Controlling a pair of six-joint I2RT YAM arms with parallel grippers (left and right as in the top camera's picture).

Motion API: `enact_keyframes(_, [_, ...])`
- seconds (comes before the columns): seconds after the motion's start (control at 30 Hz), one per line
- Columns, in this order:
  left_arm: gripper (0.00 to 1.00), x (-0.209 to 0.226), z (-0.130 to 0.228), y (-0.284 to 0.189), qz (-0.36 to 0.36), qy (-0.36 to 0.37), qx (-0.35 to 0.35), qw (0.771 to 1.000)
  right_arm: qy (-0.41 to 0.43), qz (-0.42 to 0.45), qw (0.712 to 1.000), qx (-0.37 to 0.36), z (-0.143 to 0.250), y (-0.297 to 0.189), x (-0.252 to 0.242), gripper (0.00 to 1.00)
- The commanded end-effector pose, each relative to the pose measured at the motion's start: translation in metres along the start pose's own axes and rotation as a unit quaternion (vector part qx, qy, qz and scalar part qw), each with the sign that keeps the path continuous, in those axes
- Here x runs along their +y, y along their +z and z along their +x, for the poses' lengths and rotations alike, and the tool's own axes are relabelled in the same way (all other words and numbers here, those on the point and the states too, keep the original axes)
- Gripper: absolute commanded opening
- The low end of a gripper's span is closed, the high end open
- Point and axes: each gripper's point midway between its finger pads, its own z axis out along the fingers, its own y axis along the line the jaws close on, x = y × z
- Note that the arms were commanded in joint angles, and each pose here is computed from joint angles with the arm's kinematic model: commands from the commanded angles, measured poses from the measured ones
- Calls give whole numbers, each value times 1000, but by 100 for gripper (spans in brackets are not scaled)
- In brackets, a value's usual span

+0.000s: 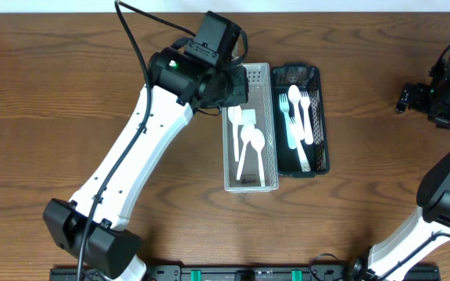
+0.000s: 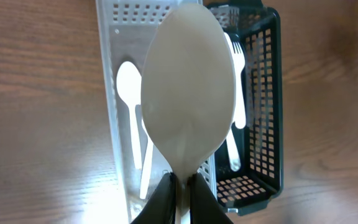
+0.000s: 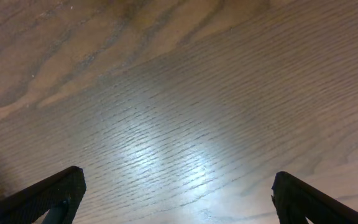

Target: Pack container

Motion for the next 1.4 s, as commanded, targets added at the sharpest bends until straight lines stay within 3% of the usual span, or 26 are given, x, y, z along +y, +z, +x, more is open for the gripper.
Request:
enact_keyframes(0.0, [9, 1, 9, 14, -10, -11, 22, 1000, -3, 1, 1000, -3, -1, -1, -3, 99])
enact_keyframes(0.13, [17, 2, 11, 22, -15, -11, 30, 999, -3, 1, 1000, -3, -1, -1, -3, 99])
enact_keyframes(0.23, [29, 4, 11, 27, -19, -12, 35, 999, -3, 1, 1000, -3, -1, -1, -3, 99])
enact_keyframes(0.33, [32, 5, 12, 30, -20, -13, 38, 999, -3, 1, 1000, -3, -1, -1, -3, 99])
enact_keyframes(0.43, [53, 2, 5, 31, -15, -5, 25, 1000, -3, 1, 1000, -3, -1, -1, -3, 99])
enact_keyframes(0.57, [94, -2, -22, 28, 5, 46, -24, 999, -3, 1, 1000, -3, -1, -1, -3, 99])
enact_keyframes(0.6, [99, 1, -30, 26, 7, 50, -36, 998, -3, 1, 1000, -3, -1, -1, -3, 99])
enact_keyframes(0.8, [98, 57, -69, 6, -18, 21, -78, 997, -3, 1, 1000, -3, -1, -1, -3, 99])
enact_keyframes(0.93, [98, 105, -79, -19, -45, -26, -91, 994, -3, 1, 1000, -3, -1, -1, -3, 99])
enact_keyframes(1.03, [98, 129, -83, -47, -62, -13, -109, 992, -3, 1, 1000, -3, -1, -1, -3, 99])
enact_keyframes(1.2, [98, 147, -78, -108, -79, 5, -157, 984, -3, 1, 1000, -3, -1, -1, -3, 99])
enact_keyframes(1.37, [98, 149, -43, -164, -87, -10, -179, 980, -3, 1, 1000, -3, -1, -1, -3, 99])
